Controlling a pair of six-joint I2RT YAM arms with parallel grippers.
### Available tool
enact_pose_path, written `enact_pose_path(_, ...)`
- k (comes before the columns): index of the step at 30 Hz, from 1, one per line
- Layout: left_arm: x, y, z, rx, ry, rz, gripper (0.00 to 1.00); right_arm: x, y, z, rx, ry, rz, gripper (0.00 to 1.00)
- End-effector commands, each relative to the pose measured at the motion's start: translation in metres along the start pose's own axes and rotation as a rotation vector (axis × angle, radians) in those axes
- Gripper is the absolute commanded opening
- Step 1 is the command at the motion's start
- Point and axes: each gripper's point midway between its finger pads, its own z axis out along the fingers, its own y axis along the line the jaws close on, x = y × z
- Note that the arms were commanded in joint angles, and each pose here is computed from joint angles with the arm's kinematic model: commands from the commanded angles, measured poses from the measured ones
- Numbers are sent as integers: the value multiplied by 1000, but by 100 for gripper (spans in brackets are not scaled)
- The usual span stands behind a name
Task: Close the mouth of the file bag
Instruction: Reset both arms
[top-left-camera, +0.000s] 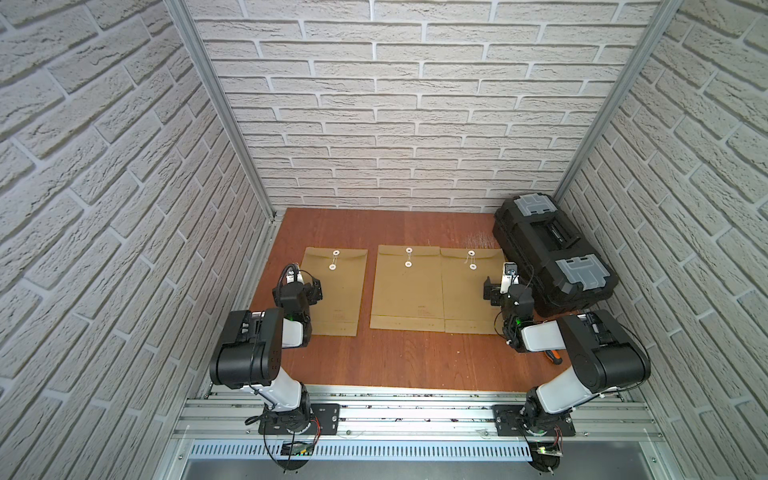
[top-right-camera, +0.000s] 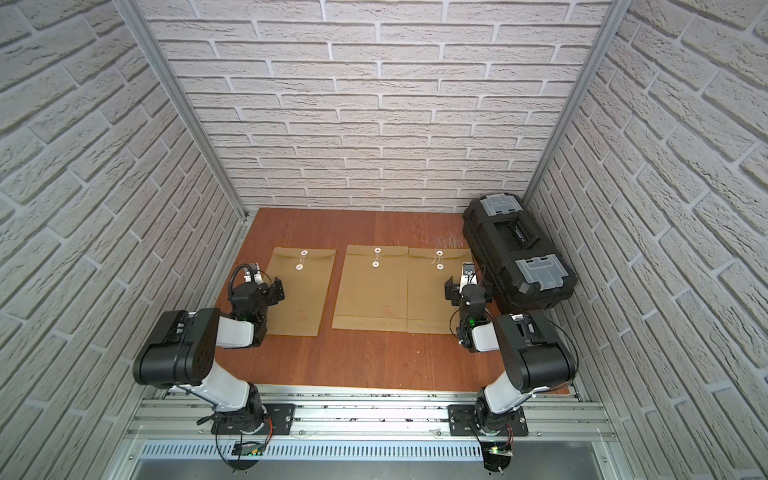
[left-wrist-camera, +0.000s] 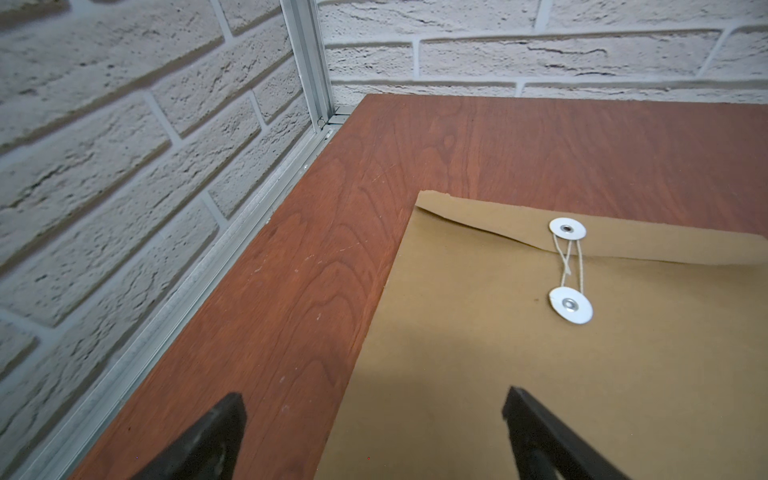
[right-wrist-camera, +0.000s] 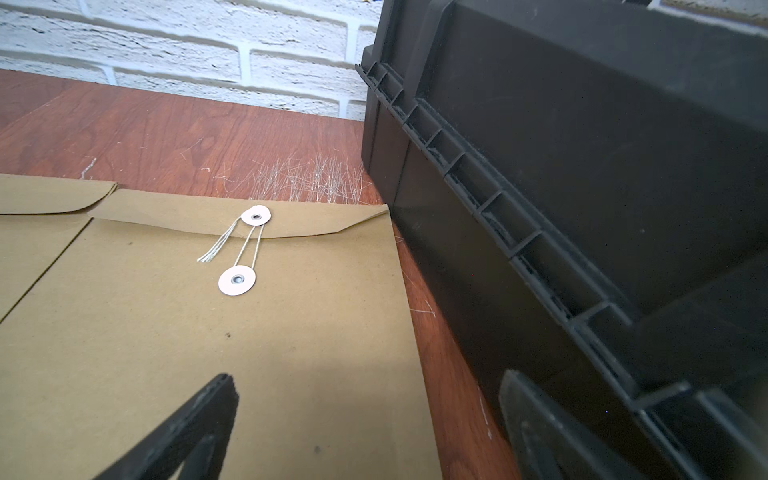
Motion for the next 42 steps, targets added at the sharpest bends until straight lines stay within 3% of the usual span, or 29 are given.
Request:
enact_pose_path(1,-17,1,0,-7,-57,-19,98,-17,-4,0,13,-57,33,100)
enact_pose_path(42,-16,-1,1,0,-53,-11,98,-18,-4,0,14,-60,34,100)
